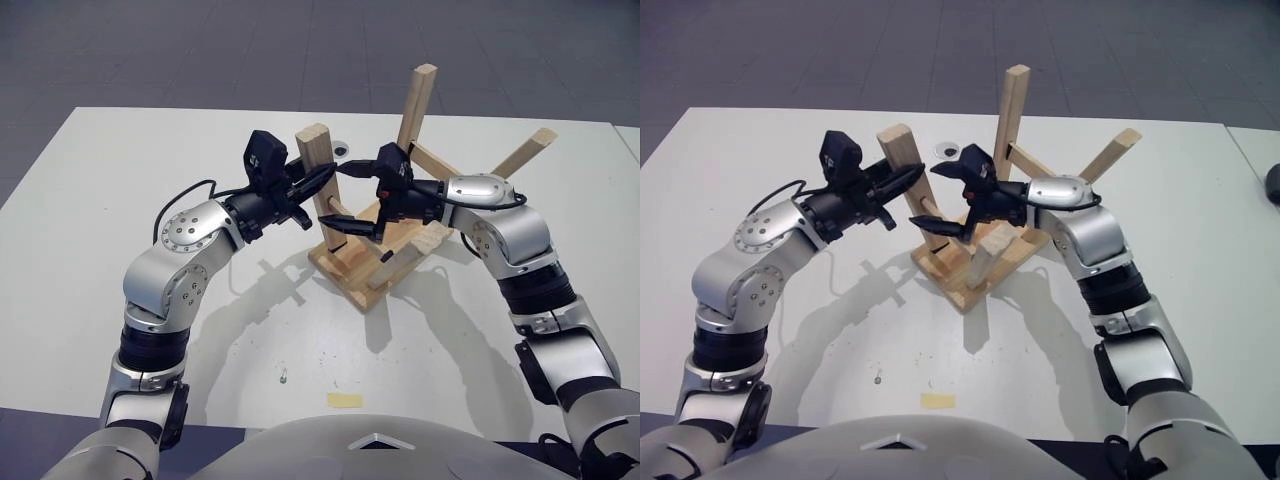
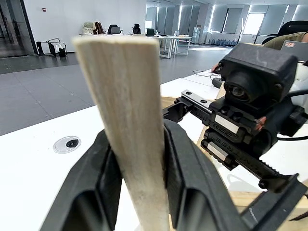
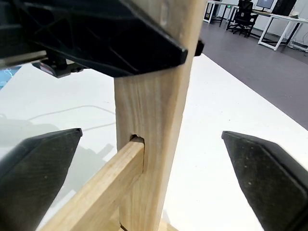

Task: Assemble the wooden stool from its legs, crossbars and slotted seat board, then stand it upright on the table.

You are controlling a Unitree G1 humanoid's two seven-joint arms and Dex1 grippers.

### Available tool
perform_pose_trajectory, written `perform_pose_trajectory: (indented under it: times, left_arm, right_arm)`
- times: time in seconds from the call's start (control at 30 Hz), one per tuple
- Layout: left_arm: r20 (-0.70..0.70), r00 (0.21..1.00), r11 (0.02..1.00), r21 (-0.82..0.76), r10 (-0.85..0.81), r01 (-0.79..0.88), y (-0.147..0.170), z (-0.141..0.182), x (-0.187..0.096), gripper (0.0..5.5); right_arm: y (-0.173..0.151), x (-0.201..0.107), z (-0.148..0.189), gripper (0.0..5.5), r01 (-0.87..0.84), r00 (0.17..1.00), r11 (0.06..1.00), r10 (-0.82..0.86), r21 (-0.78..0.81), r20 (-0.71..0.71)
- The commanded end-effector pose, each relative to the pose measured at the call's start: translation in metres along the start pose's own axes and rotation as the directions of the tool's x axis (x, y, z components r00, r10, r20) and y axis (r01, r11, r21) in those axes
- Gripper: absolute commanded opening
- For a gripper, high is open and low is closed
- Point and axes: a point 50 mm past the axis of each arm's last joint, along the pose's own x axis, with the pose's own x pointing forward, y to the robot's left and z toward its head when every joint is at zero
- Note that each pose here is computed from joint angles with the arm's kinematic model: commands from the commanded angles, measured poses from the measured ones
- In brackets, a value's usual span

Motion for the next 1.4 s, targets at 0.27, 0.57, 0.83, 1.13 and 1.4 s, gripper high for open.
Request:
perform_pose_trajectory:
  times: [0.27,0.57,0.83,1.13,1.4]
  left_arm:
    - [-0.062,0.994,0.996,0.018,0.092,-0.091,0.012,-0.009,-0.014,1.04]
    - [0.240,0.971,0.996,-0.089,0.004,0.018,0.011,0.063,-0.018,2.75]
    - [0.387,0.922,1.000,0.015,0.007,-0.014,0.019,0.125,-0.009,4.11]
    - [0.388,0.918,0.994,0.103,-0.080,0.043,0.013,0.148,0.037,5.36]
    - [-0.036,0.990,0.986,-0.095,-0.140,0.136,-0.003,-0.007,0.038,5.36]
  right_arm:
    - [0.000,-0.086,0.129,5.40,-0.119,0.719,0.958,-0.097,0.259,0.688]
    - [0.010,-0.079,0.117,5.40,-0.103,0.711,0.919,-0.200,0.381,0.674]
    - [0.012,-0.072,0.115,5.40,-0.067,0.708,0.912,-0.242,0.404,0.664]
    - [0.003,-0.079,0.152,5.40,-0.062,0.569,0.919,-0.288,0.389,0.770]
    - [0.001,-0.071,0.123,5.40,-0.026,0.579,0.848,-0.419,0.530,0.699]
